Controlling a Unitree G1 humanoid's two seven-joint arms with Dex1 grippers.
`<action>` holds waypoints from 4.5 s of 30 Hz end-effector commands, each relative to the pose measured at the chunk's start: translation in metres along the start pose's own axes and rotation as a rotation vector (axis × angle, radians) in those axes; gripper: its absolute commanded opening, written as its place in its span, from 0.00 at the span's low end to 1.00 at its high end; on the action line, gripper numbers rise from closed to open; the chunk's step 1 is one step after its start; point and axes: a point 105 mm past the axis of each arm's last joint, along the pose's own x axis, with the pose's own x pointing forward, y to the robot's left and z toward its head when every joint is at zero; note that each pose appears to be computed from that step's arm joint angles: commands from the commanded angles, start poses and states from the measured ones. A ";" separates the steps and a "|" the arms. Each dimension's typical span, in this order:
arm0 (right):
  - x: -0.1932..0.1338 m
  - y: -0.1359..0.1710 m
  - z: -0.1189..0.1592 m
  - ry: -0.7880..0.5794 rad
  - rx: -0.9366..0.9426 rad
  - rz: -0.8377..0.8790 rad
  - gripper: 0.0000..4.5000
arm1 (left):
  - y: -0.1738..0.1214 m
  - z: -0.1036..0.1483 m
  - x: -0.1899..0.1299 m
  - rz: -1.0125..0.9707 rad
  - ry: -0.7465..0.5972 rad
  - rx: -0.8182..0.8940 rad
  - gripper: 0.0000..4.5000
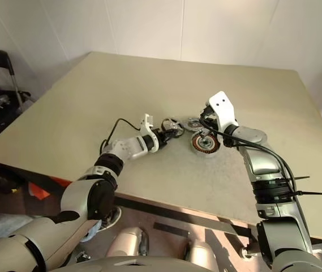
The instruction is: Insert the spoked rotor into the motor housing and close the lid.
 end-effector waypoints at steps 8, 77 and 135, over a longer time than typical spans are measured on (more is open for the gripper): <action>-0.019 -0.032 0.006 -0.015 -0.038 -0.113 0.00 | 0.017 0.013 -0.034 -0.026 -0.093 -0.018 0.09; -0.043 -0.044 -0.019 0.095 -0.030 -0.225 0.00 | -0.117 -0.068 0.034 -0.473 0.321 -0.062 0.09; -0.029 0.021 0.014 -0.064 0.132 0.058 0.35 | -0.118 -0.083 0.037 -0.472 0.370 -0.026 0.09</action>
